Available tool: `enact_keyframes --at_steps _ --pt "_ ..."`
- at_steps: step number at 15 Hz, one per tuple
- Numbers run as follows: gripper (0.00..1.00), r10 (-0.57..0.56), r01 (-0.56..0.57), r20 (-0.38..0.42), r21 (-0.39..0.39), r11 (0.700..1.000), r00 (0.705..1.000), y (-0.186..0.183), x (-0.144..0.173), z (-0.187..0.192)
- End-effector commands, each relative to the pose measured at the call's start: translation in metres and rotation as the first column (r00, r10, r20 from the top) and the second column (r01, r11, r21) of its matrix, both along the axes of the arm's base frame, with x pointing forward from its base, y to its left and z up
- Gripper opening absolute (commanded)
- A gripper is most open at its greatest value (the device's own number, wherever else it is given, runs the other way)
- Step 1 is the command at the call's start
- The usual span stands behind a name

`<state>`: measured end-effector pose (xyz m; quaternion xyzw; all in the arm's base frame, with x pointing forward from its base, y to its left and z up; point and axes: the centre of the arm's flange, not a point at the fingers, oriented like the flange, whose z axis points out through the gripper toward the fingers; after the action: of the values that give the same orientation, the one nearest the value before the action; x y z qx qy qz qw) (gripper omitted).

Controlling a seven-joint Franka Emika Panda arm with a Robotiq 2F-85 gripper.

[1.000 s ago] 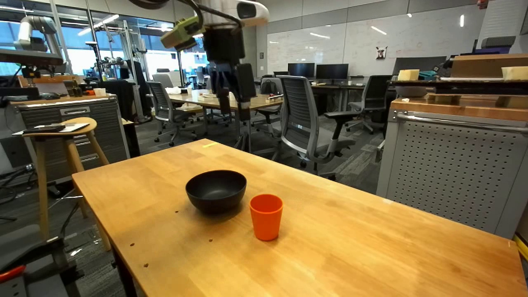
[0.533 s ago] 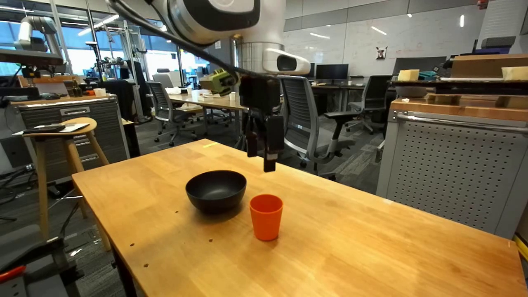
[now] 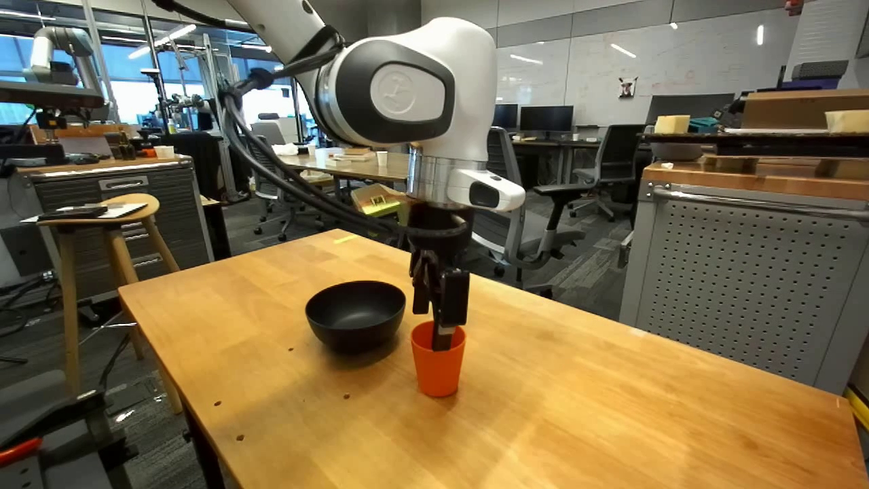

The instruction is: Put the orange cup inside the black bowl

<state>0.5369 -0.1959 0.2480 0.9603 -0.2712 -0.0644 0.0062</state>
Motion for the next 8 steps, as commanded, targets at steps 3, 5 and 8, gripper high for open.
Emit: enact_keyframes --at_steps 3,5,8 --pt "1.00 -0.033 0.036 0.085 -0.039 0.999 0.996 -0.026 0.020 -0.019" --pt "1.00 -0.038 0.045 0.111 -0.056 0.997 0.993 -0.033 0.024 -0.024" --pt "0.74 -0.043 0.050 0.106 -0.067 0.997 0.993 -0.040 0.021 -0.031"
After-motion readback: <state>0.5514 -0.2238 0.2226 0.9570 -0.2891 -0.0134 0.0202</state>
